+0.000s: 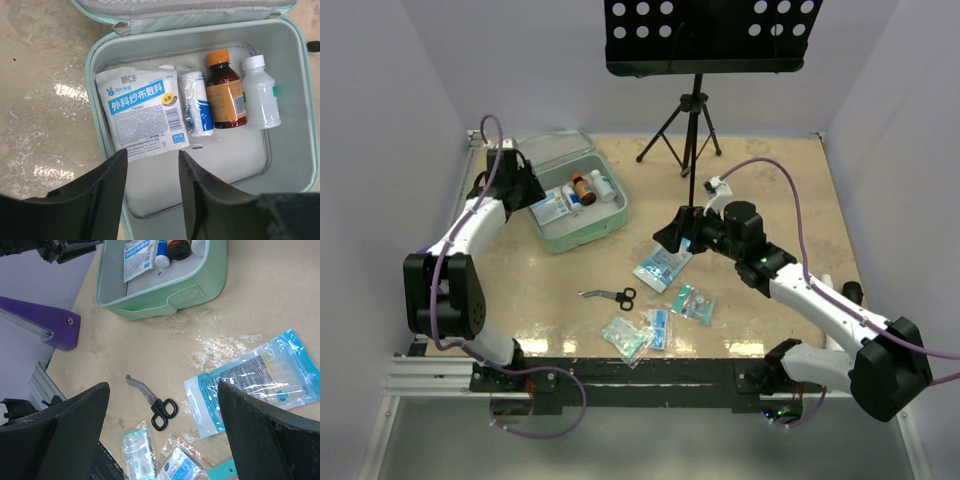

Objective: Organize the medicine kit

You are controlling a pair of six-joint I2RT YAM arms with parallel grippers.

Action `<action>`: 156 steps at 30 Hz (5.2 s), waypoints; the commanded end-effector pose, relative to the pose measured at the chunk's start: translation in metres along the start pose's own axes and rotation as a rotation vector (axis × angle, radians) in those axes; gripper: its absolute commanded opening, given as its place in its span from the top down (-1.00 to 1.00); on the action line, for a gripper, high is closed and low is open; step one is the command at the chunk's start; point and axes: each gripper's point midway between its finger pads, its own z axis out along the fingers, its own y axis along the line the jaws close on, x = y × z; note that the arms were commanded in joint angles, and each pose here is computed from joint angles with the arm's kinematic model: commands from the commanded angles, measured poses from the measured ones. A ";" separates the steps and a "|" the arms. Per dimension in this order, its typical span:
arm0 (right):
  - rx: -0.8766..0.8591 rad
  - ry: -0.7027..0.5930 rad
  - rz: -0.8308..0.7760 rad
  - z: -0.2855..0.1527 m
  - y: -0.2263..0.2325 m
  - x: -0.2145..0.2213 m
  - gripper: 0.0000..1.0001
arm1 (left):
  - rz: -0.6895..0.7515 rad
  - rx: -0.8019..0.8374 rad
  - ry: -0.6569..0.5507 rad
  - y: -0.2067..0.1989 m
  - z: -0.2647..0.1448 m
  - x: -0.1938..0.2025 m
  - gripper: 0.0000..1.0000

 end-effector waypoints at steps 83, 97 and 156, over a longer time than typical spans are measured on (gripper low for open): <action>0.413 0.168 0.168 0.047 -0.147 0.093 -0.14 | 0.334 0.658 0.227 -0.170 -0.097 0.231 -1.00; 0.386 -0.040 0.084 -0.006 -0.103 0.018 -0.31 | 0.664 0.513 0.215 -0.193 -0.070 0.250 -0.79; 0.249 -0.138 0.012 -0.042 -0.063 -0.008 -0.32 | 0.780 0.249 -0.158 -0.119 -0.012 0.016 0.52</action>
